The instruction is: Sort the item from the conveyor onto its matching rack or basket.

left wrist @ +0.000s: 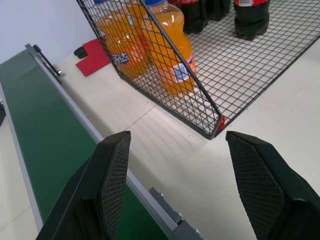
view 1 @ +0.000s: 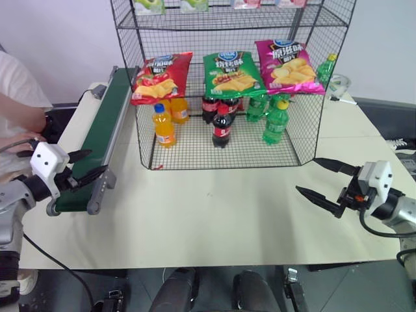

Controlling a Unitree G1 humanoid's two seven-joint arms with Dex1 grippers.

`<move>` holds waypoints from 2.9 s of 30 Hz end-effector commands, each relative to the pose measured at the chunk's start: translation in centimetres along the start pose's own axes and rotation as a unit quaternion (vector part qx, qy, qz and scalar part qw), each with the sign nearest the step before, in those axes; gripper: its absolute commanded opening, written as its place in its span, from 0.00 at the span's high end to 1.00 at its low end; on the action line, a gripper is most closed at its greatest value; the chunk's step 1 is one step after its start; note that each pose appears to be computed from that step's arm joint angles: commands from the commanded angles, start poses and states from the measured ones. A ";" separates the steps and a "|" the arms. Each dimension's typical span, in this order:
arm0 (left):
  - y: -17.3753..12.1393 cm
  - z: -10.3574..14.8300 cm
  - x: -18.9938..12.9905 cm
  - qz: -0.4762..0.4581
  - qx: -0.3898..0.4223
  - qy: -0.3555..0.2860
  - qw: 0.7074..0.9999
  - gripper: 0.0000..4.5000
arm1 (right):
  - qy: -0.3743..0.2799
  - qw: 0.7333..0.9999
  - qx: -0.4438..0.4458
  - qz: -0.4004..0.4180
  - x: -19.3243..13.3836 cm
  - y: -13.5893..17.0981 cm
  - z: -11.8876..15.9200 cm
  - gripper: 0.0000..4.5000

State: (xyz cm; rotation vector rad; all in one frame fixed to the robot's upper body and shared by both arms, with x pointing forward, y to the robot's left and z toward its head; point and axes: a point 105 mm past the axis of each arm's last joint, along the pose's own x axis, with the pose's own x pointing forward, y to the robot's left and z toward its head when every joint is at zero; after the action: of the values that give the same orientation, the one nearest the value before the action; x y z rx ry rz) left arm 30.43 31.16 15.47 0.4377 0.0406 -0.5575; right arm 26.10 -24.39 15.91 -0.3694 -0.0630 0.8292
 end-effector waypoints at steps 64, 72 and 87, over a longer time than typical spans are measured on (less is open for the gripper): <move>0.0 1.9 -0.2 0.007 -0.012 -0.053 0.998 0.29 | -0.013 1.000 -0.023 0.001 0.5 -0.7 0.9 0.00; -0.9 3.3 0.0 -0.020 -0.016 -0.081 0.996 0.29 | -0.016 1.000 -0.011 0.009 0.6 -0.6 1.0 0.00; -0.7 2.1 -0.1 0.014 -0.005 -0.058 0.998 0.29 | -0.017 1.000 -0.020 0.010 1.2 -1.0 0.9 0.00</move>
State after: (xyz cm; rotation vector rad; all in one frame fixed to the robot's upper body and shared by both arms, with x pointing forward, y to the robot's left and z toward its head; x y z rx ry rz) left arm 29.97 29.45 15.55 0.3636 -0.0173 -0.5799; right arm 27.34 -23.90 16.25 -0.3708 -0.0752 0.8565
